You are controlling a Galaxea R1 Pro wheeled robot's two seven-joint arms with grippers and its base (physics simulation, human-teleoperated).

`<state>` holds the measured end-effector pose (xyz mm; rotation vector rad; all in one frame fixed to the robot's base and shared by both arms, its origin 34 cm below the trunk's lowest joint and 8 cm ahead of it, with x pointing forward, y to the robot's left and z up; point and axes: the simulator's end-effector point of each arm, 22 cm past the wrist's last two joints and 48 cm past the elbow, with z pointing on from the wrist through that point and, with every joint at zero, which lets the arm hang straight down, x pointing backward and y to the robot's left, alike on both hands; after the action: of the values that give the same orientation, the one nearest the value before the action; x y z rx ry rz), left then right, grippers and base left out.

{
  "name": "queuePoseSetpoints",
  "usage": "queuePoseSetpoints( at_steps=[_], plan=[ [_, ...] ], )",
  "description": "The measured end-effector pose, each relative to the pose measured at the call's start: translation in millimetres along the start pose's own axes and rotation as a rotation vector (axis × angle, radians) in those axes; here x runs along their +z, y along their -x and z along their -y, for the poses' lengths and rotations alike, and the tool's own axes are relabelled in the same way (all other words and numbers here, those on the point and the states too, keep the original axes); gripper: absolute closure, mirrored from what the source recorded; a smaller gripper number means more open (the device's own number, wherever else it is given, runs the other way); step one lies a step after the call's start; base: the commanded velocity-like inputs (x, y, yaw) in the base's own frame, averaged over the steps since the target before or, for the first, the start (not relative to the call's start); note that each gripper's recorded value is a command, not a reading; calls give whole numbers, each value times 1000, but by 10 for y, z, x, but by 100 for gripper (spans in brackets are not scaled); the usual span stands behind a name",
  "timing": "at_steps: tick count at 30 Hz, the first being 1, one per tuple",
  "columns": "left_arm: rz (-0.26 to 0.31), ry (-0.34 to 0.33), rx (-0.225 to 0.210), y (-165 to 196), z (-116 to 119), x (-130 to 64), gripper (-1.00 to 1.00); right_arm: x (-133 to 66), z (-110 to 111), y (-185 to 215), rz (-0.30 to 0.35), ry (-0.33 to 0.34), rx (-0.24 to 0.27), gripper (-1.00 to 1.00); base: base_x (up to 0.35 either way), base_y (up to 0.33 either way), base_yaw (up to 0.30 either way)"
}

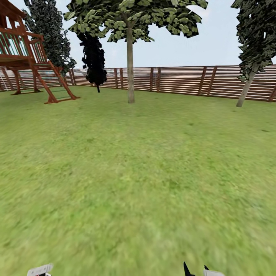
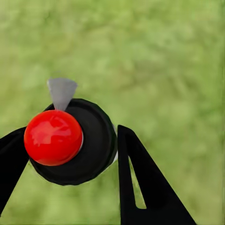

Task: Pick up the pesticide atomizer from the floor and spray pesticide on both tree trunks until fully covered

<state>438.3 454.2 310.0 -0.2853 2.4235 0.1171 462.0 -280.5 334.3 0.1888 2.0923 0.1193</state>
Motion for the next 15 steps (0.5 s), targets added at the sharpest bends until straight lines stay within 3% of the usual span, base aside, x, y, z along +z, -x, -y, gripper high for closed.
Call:
queuePoseSetpoints(
  at_steps=[15],
  plan=[
    [0,-1,-1,-4,14,1,100,0,0,0,0,0,0,-100,338,0,0]
  ],
)
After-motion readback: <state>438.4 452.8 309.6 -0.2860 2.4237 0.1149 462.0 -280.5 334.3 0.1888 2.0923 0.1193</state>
